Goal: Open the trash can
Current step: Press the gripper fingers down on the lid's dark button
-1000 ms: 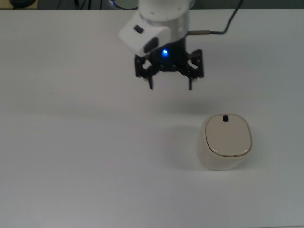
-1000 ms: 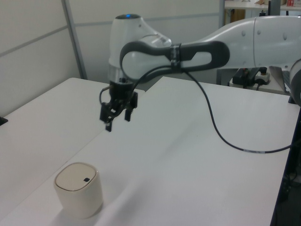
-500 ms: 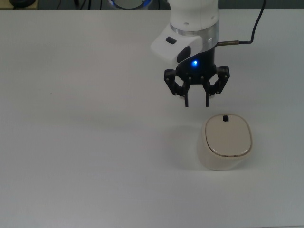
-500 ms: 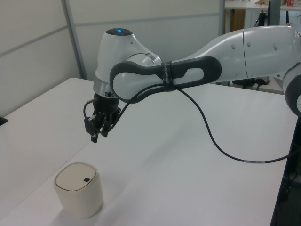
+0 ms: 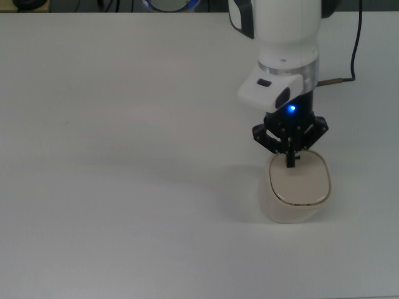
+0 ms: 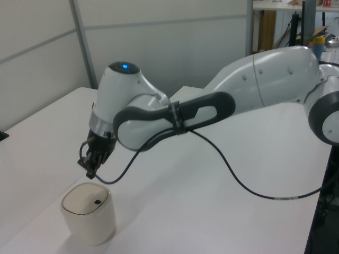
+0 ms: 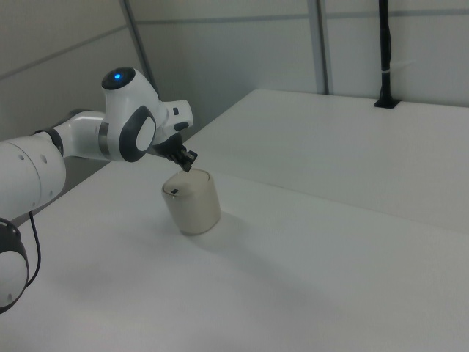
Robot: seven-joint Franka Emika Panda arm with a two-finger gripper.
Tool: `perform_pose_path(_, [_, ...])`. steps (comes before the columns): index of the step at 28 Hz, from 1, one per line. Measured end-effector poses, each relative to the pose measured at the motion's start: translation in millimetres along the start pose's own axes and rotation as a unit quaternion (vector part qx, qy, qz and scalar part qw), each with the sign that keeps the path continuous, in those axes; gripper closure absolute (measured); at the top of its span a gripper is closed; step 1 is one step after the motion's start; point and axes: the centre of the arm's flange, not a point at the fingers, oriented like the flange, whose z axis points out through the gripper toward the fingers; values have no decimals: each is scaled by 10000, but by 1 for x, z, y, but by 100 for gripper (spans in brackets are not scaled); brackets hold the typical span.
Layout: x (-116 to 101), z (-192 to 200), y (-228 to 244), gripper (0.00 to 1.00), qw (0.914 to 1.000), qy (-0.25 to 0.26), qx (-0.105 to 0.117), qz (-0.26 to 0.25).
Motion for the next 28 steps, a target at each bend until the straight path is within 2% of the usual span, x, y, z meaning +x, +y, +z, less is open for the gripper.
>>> perform_pose_path(13, [-15,13,-34,99,9995,-49,12,-318])
perform_pose_path(28, [-32,41,-31,99,9987,-297,-112,-397])
